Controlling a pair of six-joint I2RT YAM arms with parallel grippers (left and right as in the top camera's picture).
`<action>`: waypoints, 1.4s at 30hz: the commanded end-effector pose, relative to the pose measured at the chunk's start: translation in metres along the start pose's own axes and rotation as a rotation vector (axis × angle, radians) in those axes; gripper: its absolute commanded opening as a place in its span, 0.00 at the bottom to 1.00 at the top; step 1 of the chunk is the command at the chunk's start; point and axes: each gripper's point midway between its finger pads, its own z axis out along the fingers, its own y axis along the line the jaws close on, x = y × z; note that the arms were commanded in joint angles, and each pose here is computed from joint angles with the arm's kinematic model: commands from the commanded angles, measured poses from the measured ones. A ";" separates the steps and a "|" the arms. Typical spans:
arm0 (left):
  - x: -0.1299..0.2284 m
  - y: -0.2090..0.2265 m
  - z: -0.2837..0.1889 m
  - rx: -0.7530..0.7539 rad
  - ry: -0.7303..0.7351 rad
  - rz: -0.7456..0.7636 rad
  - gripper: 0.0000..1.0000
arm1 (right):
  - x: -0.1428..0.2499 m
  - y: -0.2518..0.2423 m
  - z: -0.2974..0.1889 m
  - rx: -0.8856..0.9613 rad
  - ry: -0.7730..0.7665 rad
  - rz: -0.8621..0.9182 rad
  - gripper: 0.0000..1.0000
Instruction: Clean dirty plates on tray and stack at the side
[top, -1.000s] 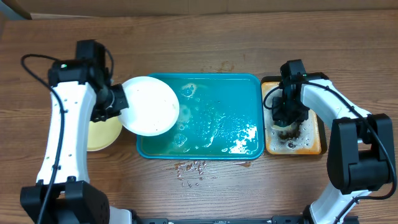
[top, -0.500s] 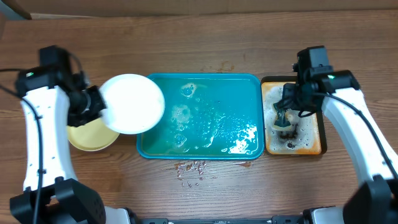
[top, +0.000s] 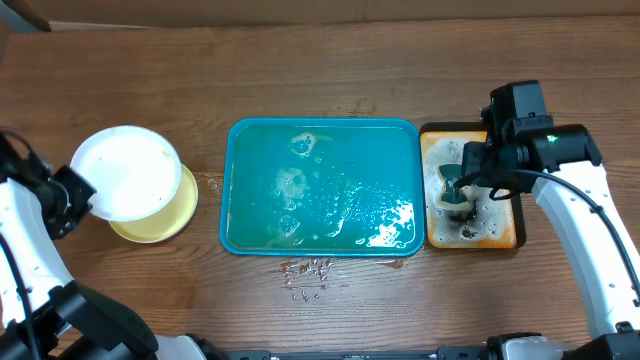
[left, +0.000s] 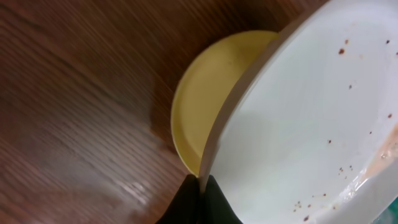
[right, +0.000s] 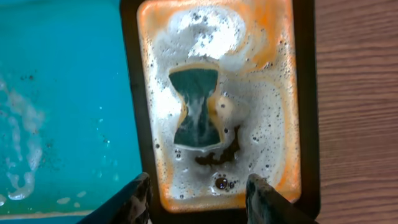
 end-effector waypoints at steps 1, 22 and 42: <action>0.005 0.008 0.013 0.011 -0.005 -0.048 0.04 | -0.007 0.005 -0.009 -0.029 -0.032 0.004 0.51; 0.035 -0.062 0.018 0.333 0.094 0.079 0.65 | -0.014 0.019 -0.011 -0.107 -0.055 -0.010 0.59; 0.193 -0.094 -0.008 0.050 0.512 0.602 1.00 | 0.008 0.034 -0.017 -0.212 0.008 -0.028 1.00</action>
